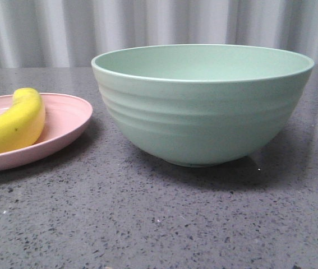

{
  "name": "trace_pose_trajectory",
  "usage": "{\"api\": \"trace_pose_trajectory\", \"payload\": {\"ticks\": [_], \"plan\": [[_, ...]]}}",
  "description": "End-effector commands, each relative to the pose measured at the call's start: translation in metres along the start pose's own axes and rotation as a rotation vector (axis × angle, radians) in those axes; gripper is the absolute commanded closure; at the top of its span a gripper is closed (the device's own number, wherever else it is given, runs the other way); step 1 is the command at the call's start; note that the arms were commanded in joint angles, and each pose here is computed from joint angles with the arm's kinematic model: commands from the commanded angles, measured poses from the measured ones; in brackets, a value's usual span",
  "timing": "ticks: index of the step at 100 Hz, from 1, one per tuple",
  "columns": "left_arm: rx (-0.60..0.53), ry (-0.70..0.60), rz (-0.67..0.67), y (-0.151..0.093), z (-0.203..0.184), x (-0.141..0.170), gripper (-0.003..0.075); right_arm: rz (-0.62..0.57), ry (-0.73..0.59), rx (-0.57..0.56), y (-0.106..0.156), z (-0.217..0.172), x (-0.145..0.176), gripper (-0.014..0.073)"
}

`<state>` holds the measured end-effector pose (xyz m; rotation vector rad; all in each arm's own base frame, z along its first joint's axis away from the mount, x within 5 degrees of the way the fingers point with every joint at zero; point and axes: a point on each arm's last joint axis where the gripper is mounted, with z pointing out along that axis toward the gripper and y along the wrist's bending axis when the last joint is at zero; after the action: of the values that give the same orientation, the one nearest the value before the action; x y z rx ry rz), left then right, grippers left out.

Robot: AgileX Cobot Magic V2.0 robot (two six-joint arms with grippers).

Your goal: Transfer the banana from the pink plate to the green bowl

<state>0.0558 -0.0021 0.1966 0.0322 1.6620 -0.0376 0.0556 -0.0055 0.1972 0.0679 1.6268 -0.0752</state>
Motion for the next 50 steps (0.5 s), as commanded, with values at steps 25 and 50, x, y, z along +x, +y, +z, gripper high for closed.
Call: {"api": "trace_pose_trajectory", "payload": {"ticks": [25, 50], "plan": [[0.008, -0.128, -0.054, -0.001, -0.003, -0.011, 0.0741, -0.009, -0.117, 0.000, 0.000, -0.003, -0.012, 0.0666], [0.005, -0.203, -0.023, -0.001, -0.010, -0.049, 0.0741, 0.026, -0.116, 0.000, 0.000, -0.007, -0.033, 0.0666]]}}
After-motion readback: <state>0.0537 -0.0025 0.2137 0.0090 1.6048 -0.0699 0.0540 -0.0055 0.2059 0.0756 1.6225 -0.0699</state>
